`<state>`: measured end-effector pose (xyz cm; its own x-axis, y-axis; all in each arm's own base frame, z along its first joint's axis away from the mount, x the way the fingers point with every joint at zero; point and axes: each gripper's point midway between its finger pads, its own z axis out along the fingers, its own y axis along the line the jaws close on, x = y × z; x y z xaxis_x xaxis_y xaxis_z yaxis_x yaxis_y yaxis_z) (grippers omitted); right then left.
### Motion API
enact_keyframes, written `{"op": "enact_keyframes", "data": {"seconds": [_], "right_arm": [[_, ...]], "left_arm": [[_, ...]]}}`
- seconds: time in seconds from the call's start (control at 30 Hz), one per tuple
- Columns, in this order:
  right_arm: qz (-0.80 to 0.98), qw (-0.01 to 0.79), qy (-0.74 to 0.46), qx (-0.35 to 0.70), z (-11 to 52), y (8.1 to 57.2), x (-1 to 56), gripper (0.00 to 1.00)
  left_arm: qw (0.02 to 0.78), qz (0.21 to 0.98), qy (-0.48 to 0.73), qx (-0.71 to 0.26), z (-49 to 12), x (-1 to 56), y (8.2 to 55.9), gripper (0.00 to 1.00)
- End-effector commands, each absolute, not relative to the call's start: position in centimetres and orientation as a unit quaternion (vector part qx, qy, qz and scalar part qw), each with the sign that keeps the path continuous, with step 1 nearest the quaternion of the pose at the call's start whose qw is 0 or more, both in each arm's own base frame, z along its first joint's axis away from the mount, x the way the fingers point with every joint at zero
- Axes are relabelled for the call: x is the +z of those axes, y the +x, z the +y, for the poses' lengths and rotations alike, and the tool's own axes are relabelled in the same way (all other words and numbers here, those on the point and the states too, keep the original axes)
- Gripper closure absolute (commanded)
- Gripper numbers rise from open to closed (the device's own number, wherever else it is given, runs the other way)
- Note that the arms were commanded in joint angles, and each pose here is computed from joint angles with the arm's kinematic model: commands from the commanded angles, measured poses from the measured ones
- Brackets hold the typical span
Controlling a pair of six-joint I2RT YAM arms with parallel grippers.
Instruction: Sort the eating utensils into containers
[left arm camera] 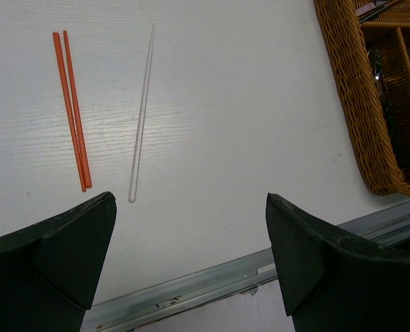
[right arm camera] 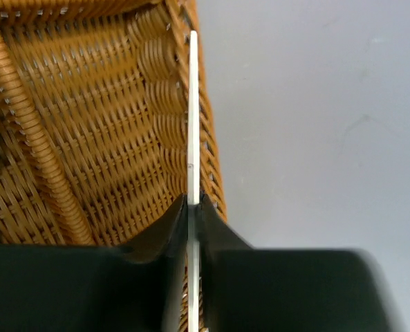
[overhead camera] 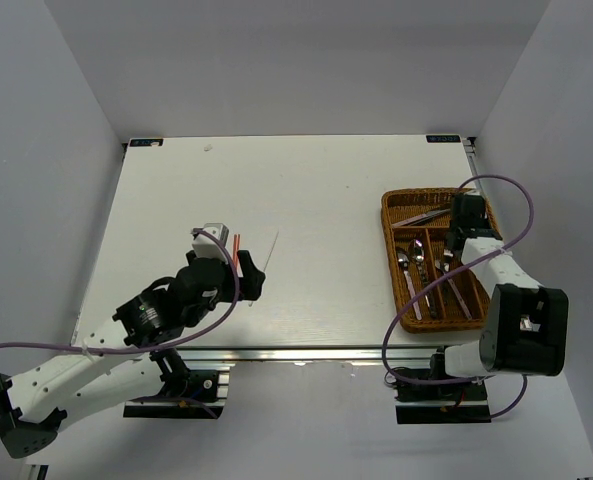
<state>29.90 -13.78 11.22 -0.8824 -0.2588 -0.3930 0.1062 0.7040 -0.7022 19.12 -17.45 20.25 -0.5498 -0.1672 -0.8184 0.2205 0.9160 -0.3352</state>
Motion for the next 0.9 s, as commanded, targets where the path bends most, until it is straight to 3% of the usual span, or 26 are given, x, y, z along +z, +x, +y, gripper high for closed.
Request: {"op": "enact_keyframes", "data": {"seconds": [0.0,0.1,0.27,0.33,0.4,0.43,0.47,0.7,0.87], "right_arm": [[0.890,0.248,-0.023,-0.382,-13.9,30.7,11.0,0.82],[0.887,0.260,-0.017,-0.380,-13.8,30.7,11.6,0.65],[0.885,0.282,-0.003,-0.371,-13.6,31.1,12.9,0.56],[0.880,0.303,0.011,-0.366,-13.5,31.8,14.4,0.44],[0.884,0.319,0.033,-0.339,-12.7,32.0,15.7,0.38],[0.882,0.350,0.044,-0.311,-12.0,33.2,17.5,0.28],[0.884,0.369,0.049,-0.282,-11.0,33.8,18.3,0.11],[0.864,0.494,0.101,0.000,-0.3,34.2,25.7,0.11],[0.855,0.483,0.120,0.144,5.2,33.1,26.9,0.11]], "left_arm": [[0.471,0.859,0.022,-0.199,-17.4,19.7,19.0,0.02],[0.470,0.860,0.023,-0.195,-17.5,19.6,19.1,0.02],[0.462,0.868,0.029,-0.182,-17.7,19.0,19.3,0.02],[0.463,0.868,0.024,-0.176,-17.6,19.0,19.4,0.02],[0.466,0.868,0.017,-0.168,-17.2,19.0,19.6,0.02],[0.474,0.867,0.004,-0.157,-16.7,19.1,19.9,0.02],[0.479,0.865,-0.006,-0.149,-16.4,19.2,20.2,0.02],[0.484,0.872,-0.044,-0.064,-15.2,18.2,22.5,0.02],[0.426,0.903,-0.052,-0.029,-15.4,15.6,26.9,0.02]]}}
